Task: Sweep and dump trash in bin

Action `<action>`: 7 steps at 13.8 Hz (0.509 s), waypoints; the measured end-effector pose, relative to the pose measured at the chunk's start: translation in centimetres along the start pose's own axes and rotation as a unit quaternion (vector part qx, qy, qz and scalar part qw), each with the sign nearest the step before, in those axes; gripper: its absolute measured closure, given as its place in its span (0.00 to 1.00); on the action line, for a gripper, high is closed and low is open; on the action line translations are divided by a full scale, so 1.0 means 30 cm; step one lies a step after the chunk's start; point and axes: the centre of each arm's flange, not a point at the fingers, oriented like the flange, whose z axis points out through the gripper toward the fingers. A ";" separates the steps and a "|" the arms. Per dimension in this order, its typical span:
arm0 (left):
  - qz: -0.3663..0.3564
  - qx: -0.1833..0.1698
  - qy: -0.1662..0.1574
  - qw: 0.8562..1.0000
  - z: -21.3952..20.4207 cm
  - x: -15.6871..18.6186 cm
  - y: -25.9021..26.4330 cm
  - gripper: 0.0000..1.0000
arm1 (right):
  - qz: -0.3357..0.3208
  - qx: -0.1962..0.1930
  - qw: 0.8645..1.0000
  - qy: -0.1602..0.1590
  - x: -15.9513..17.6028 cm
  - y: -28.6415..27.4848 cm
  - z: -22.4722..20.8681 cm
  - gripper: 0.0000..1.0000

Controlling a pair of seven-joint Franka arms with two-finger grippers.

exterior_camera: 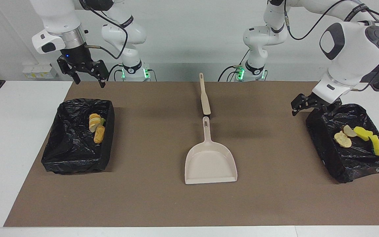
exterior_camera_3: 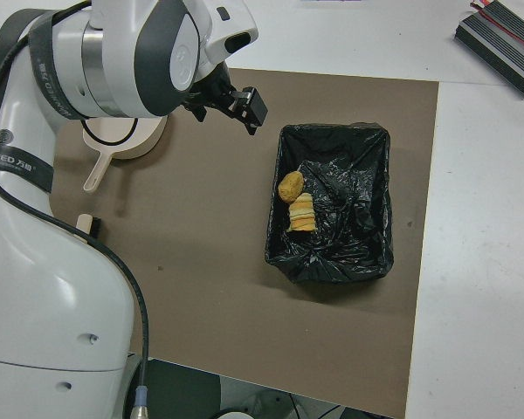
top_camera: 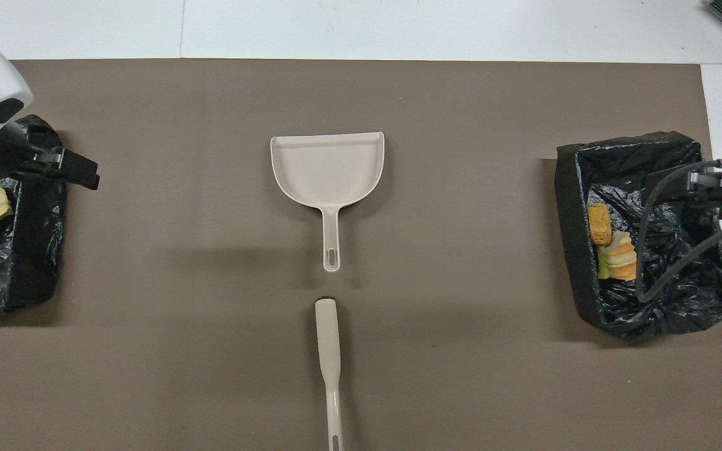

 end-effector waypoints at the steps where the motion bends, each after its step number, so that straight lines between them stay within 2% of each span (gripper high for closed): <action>1: 0.003 0.007 0.005 1.000 -0.039 -0.023 0.011 0.00 | 0.000 0.000 1.000 0.000 0.000 0.000 0.000 0.00; 4: 0.004 0.015 0.002 1.000 -0.122 -0.096 0.028 0.00 | 0.000 0.000 1.000 0.000 0.000 0.000 0.000 0.00; 7: 0.003 0.017 -0.003 1.000 -0.116 -0.131 0.032 0.00 | 0.000 0.000 1.000 0.000 0.000 0.000 0.000 0.00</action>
